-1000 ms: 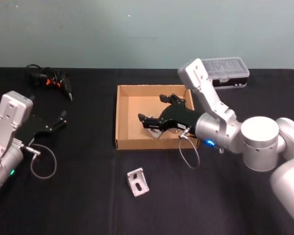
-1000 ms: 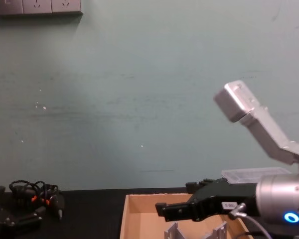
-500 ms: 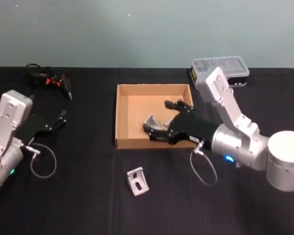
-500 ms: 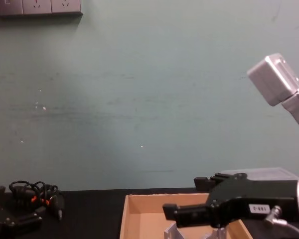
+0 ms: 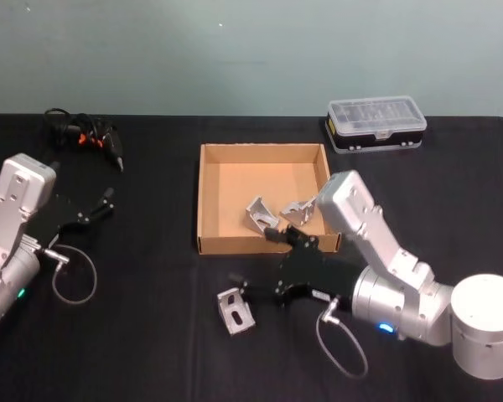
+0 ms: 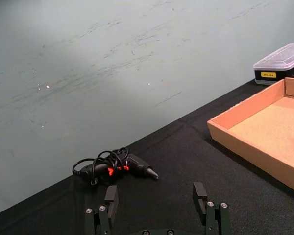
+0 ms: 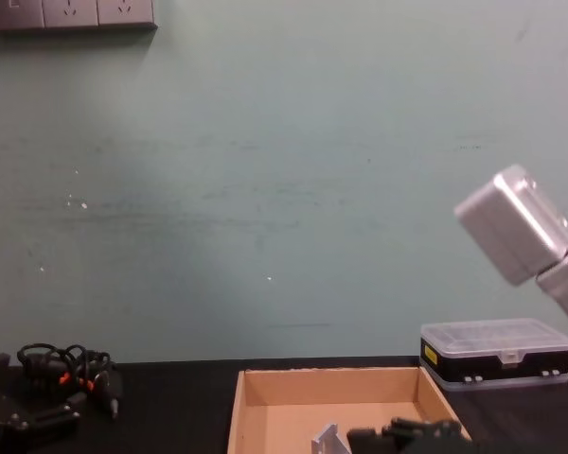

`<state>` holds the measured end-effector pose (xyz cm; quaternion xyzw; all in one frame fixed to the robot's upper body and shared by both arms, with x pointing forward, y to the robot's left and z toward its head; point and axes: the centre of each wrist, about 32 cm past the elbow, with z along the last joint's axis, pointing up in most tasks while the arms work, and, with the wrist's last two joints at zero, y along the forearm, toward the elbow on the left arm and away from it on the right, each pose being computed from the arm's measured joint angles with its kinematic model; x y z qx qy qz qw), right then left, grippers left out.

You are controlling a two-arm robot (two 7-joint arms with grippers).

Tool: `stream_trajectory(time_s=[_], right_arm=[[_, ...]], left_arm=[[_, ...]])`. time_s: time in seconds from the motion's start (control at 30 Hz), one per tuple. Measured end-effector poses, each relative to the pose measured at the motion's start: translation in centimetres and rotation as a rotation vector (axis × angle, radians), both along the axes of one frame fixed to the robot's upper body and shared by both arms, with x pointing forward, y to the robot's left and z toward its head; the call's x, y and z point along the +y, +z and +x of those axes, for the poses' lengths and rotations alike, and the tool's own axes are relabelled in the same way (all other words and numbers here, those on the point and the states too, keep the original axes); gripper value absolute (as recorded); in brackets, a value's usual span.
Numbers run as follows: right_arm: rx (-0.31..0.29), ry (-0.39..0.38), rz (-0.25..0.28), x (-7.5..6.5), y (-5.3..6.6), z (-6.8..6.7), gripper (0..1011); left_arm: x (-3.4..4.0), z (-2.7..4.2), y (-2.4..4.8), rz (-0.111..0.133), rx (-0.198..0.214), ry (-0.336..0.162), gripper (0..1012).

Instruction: Use one hand to pick up the angle iron from the table and place it into the box.

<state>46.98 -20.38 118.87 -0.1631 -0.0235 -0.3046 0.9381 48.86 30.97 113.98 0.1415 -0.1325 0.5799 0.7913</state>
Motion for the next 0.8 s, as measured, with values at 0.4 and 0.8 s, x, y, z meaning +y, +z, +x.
stream_trajectory(time_s=[0.4,0.8], right_arm=[[0.071,-0.015,-0.011,1.0,-1.6,-0.7,1003],[0.122,-0.027,-0.026,2.1,-2.0,-0.6,1003]], left_arm=[[0.0,0.0,0.0,0.0,0.0,0.0,1000],[0.0,0.0,0.0,0.0,0.0,0.0,1000]])
